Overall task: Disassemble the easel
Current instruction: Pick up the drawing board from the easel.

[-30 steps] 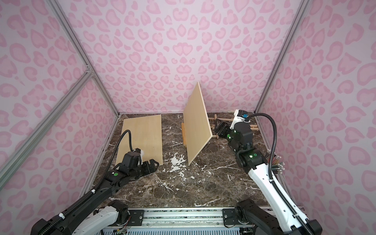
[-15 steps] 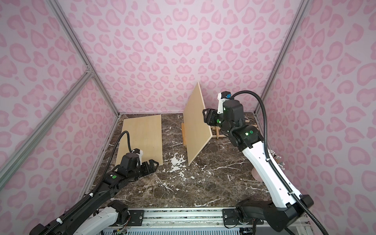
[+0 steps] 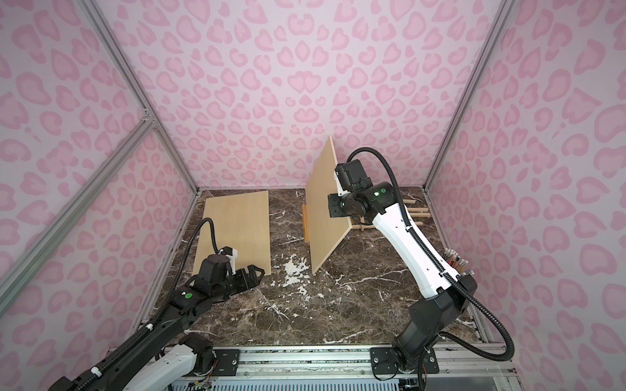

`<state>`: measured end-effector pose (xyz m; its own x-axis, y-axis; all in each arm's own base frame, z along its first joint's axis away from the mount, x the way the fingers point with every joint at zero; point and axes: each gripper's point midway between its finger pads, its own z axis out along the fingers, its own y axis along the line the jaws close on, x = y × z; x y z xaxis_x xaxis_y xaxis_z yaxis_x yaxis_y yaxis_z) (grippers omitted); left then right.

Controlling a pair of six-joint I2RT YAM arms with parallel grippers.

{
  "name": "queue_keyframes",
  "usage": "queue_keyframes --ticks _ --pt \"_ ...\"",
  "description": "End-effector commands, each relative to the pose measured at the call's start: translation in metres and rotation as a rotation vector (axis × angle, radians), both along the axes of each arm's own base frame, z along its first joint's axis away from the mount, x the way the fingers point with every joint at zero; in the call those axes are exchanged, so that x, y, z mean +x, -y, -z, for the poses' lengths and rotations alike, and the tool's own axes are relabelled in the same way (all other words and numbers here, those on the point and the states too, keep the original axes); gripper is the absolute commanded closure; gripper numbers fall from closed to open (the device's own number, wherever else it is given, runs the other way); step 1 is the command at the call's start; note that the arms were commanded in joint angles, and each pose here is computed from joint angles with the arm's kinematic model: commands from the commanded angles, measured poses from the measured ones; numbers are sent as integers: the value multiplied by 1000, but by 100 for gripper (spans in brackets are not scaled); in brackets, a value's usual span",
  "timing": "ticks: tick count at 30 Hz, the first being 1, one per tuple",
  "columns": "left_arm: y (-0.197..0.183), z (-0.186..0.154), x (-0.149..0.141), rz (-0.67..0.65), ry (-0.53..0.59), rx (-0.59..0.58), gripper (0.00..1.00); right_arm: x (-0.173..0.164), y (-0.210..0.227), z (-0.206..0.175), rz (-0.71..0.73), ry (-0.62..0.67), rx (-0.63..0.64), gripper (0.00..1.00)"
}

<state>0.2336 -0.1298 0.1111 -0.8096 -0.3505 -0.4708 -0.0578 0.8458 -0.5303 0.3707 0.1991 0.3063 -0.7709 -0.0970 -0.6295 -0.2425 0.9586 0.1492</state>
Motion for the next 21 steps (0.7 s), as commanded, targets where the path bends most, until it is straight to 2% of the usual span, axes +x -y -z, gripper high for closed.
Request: queue_keyframes --ticks 1,10,17,21 --pt "4 -9 2 17 25 -16 3 -4 0 3 -26 -30 -19 52" --pt "6 -10 2 23 22 -26 4 1 -11 14 -82 -106 98 74" --pt "8 -8 2 30 14 -31 4 7 -4 13 -64 -136 158 78" --pt "10 -9 1 37 12 -39 4 9 -4 9 -62 -150 212 89"
